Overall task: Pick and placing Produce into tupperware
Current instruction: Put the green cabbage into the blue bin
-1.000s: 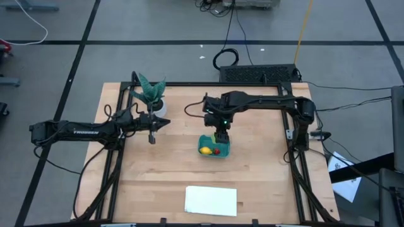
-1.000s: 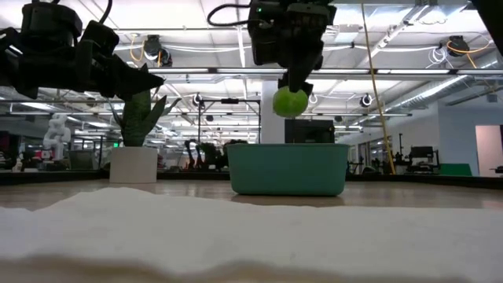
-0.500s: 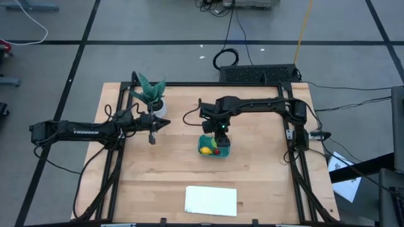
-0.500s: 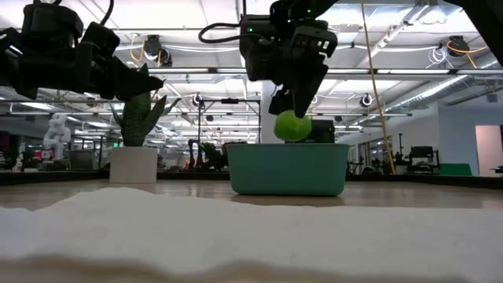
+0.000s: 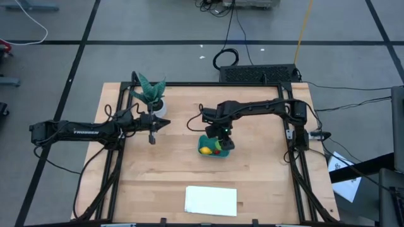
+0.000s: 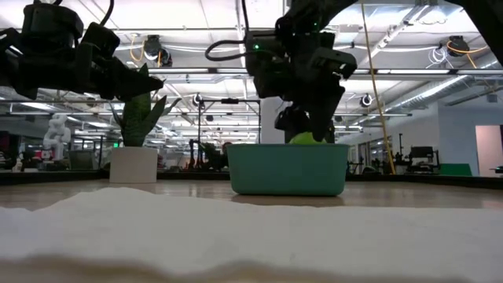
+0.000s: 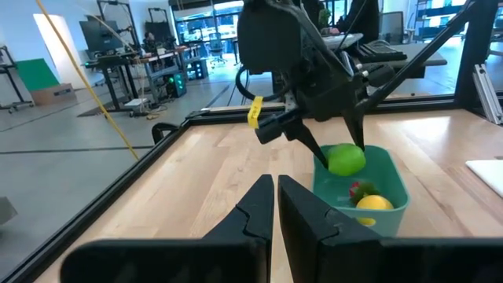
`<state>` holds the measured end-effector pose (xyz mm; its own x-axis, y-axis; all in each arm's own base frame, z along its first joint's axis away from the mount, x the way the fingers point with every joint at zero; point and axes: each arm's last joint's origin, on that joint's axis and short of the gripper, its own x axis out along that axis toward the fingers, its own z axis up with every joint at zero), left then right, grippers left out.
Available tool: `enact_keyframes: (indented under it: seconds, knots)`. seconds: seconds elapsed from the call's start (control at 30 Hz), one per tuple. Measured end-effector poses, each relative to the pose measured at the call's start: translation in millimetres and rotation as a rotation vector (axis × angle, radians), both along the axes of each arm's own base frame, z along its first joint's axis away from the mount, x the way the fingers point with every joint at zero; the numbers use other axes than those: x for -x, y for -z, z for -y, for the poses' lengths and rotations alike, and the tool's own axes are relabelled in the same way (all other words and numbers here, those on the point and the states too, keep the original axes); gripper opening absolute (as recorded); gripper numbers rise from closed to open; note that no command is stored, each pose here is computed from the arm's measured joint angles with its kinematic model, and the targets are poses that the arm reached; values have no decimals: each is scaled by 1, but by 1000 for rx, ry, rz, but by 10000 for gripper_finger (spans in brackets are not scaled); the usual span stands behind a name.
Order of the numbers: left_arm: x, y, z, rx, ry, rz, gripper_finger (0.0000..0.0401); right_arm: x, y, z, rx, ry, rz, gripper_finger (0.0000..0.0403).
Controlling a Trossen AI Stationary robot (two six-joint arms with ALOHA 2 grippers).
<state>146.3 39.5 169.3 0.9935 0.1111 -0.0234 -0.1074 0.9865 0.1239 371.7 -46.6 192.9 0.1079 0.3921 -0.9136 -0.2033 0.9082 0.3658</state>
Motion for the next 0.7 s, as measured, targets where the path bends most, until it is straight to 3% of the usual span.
enact_keyframes:
  seconds: [0.7]
  knots:
    - [0, 0, 0, 2, -7, 0, 26, -4, 10, -15, 48, -119, 81, 215]
